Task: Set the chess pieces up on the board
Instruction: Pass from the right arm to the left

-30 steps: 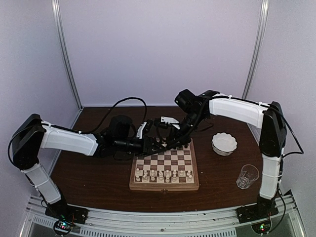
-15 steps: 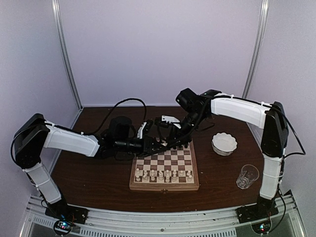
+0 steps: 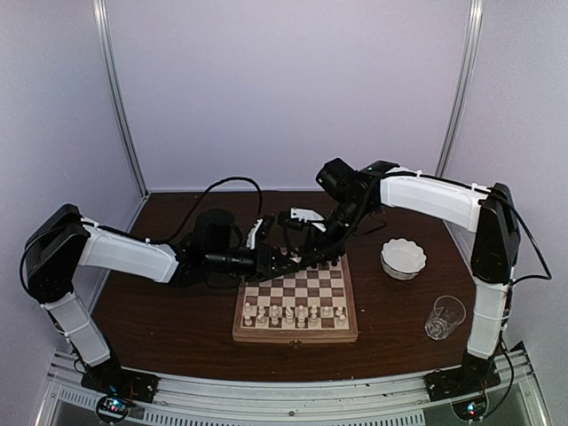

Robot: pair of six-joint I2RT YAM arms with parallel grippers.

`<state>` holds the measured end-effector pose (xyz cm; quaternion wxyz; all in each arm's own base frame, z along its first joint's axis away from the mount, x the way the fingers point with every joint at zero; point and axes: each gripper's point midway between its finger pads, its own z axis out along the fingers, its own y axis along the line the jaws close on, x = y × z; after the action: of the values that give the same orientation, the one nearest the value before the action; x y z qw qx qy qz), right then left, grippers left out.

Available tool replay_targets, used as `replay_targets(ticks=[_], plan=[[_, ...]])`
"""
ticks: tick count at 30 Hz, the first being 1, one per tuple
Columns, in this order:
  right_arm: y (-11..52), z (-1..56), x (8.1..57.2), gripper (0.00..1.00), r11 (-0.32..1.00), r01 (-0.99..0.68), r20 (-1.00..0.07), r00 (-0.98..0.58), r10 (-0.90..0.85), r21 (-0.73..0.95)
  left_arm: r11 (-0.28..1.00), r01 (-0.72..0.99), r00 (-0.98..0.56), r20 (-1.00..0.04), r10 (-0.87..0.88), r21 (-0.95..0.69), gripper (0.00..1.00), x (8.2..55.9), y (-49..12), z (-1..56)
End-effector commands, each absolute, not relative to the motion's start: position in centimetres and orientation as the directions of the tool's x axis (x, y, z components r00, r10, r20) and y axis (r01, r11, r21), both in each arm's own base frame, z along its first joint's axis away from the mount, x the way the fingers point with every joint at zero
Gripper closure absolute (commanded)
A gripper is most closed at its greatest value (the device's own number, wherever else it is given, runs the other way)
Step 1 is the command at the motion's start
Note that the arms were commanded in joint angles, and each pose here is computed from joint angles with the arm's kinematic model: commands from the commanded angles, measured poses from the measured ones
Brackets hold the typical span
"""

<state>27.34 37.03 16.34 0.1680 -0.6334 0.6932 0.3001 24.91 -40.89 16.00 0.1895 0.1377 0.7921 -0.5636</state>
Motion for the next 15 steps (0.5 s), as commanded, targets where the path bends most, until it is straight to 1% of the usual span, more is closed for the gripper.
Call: replay_targets(ticks=[1, 4, 8, 9, 12, 13, 14, 15], plan=[[36.8, 19.1, 26.5, 0.71, 0.013, -0.979, -0.655, -0.146, -0.742, 0.203, 0.272, 0.491, -0.854, -0.519, -0.035, -0.827, 0.91, 25.6, -40.8, 18.0], [35.7, 22.1, 26.8, 0.61, 0.037, -0.954, -0.705, -0.244, -0.666, 0.296, 0.262, 0.529, -0.83, -0.556, -0.037, -0.807, 0.91, 25.3, -40.6, 19.0], [34.2, 25.9, 27.7, 0.56, 0.035, -0.858, -0.732, -0.457, -0.505, 0.512, 0.245, 0.597, -0.779, -0.625, -0.052, -0.764, 0.91, 25.0, -40.0, 20.8], [34.3, 27.1, 27.8, 0.55, -0.003, -0.828, -0.745, -0.503, -0.437, 0.561, 0.238, 0.612, -0.766, -0.641, -0.06, -0.754, 0.91, 25.0, -39.9, 21.3], [34.7, 27.1, 28.3, 0.52, -0.019, -0.716, -0.683, -0.656, -0.321, 0.698, 0.207, 0.648, -0.735, -0.673, -0.082, -0.733, 0.9, 24.8, -39.8, 22.8], [34.9, 26.8, 28.4, 0.51, -0.03, -0.69, -0.665, -0.684, -0.3, 0.723, 0.194, 0.657, -0.728, -0.68, -0.085, -0.728, 0.9, 24.8, -39.9, 23.3], [35.0, 26.2, 28.4, 0.5, -0.026, -0.634, -0.612, -0.735, -0.29, 0.773, 0.182, 0.665, -0.723, -0.685, -0.085, -0.724, 0.9, 24.7, -40.0, 23.6], [35.2, 26.1, 28.5, 0.5, -0.031, -0.61, -0.592, -0.755, -0.282, 0.792, 0.17, 0.672, -0.718, -0.69, -0.088, -0.721, 0.9, 24.7, -40.1, 24.0]])
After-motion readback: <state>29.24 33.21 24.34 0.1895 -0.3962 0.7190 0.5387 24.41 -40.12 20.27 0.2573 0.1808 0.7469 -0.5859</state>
